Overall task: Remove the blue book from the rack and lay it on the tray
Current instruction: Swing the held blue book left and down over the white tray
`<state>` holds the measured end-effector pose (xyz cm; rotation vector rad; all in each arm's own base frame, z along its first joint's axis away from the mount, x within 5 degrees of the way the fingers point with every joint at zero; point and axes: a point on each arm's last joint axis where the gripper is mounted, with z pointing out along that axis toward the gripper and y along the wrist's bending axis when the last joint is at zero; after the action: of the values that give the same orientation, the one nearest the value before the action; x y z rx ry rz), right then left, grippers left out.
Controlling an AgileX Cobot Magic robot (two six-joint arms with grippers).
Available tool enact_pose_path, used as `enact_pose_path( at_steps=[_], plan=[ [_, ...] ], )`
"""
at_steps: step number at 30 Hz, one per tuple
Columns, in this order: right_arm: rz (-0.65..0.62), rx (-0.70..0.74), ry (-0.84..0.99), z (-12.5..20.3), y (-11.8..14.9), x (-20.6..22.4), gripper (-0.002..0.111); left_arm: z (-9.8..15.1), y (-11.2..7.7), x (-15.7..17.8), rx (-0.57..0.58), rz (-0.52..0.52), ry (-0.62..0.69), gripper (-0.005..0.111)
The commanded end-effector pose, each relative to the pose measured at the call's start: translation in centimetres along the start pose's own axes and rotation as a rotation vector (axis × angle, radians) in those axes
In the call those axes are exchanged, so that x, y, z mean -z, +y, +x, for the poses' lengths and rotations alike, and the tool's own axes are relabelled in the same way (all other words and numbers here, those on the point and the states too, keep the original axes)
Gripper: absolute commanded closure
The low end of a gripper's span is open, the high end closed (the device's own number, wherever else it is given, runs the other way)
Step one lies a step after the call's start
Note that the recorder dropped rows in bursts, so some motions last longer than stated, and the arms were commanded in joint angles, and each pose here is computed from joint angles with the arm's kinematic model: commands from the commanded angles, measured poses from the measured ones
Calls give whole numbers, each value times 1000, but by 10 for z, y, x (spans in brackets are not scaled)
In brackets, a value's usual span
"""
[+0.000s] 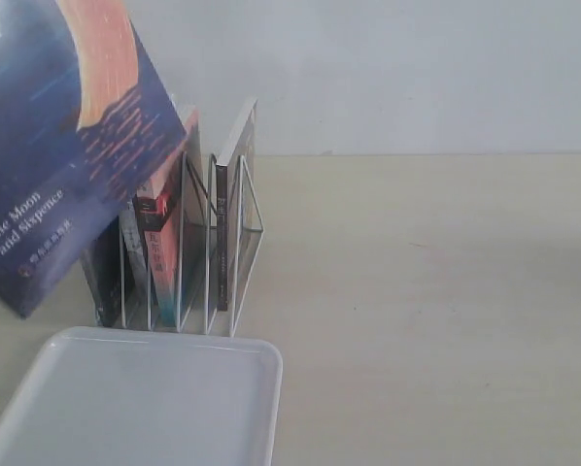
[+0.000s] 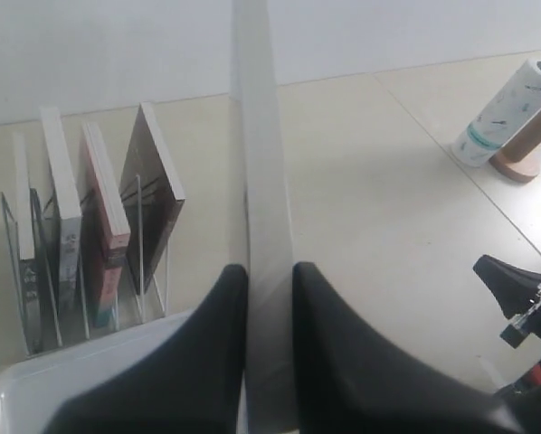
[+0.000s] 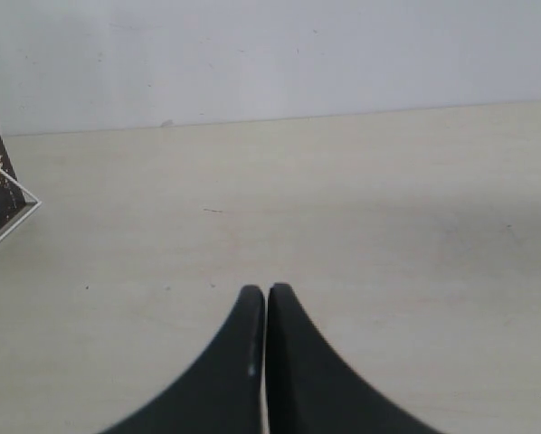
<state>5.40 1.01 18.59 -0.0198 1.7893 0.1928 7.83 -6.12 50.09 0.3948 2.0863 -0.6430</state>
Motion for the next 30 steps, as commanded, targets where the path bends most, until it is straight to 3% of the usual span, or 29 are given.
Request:
enact_pose_path(
  at_steps=[1,11,30],
  plan=[
    [4,5,-20,-2,0,0,108,14,3,-12,52,48,-66,103],
    [4,5,-20,-2,0,0,108,61,26,-72,143,54,-21,103],
    [4,5,-20,-2,0,0,108,169,64,-104,340,46,-160,103]
  ],
)
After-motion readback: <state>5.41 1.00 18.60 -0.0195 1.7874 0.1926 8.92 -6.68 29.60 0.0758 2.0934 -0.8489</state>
